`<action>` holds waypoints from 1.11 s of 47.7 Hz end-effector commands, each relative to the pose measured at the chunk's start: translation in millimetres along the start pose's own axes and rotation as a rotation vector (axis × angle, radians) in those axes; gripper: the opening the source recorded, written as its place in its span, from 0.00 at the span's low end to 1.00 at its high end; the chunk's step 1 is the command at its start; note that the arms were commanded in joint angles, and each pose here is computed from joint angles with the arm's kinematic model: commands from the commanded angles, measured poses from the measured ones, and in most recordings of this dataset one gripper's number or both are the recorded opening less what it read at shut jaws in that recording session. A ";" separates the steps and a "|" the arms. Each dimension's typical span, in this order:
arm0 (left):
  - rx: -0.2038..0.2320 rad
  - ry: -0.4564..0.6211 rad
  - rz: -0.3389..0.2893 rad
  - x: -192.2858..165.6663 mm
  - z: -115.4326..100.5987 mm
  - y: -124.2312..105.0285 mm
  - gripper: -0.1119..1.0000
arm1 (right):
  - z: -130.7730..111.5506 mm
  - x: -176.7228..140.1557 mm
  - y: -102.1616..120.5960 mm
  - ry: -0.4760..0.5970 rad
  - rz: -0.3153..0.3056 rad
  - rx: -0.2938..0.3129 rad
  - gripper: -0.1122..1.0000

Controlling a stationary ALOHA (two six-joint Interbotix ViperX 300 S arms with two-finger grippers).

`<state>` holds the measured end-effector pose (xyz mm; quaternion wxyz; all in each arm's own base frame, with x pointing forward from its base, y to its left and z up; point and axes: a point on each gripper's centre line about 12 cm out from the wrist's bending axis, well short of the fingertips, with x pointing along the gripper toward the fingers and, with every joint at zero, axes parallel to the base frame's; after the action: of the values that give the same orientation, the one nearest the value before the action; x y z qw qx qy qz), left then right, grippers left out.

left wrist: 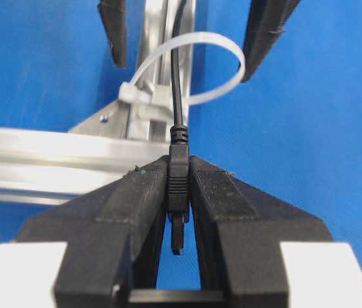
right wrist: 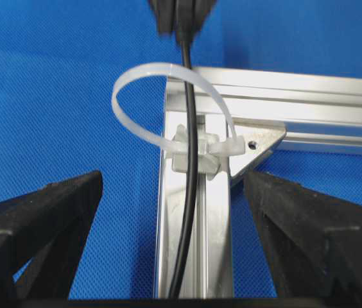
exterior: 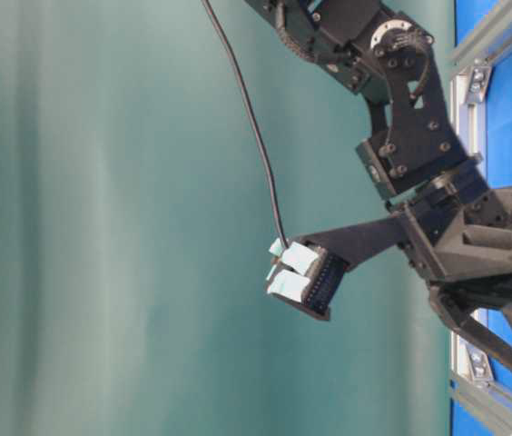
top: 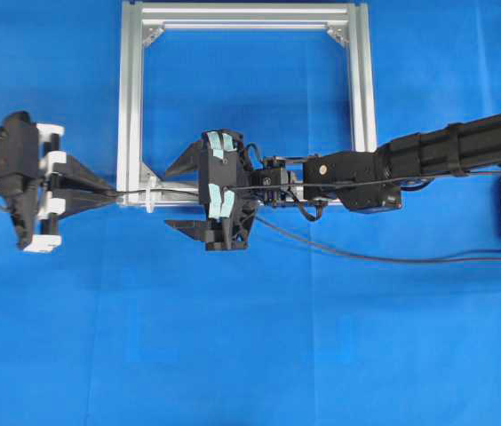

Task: Insert the wire through the string loop located on the left side.
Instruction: 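Open the right gripper and pull the cable left with the left gripper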

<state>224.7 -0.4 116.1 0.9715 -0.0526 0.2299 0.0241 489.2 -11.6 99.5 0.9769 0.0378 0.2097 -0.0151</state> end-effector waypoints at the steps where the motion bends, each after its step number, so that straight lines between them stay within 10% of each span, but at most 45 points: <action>1: -0.020 -0.022 -0.009 -11.4 5.4 -1.0 0.17 | 23.3 -7.2 2.4 -0.058 0.005 0.000 0.96; 53: -0.052 -0.047 -0.082 -123.2 53.7 -9.9 0.17 | 25.7 -7.1 1.8 -0.063 0.004 0.001 0.96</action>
<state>137.3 -6.9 209.1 0.9727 -0.0896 0.2142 -0.0070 489.2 -11.5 99.5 0.9769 0.0372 0.2098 -0.0147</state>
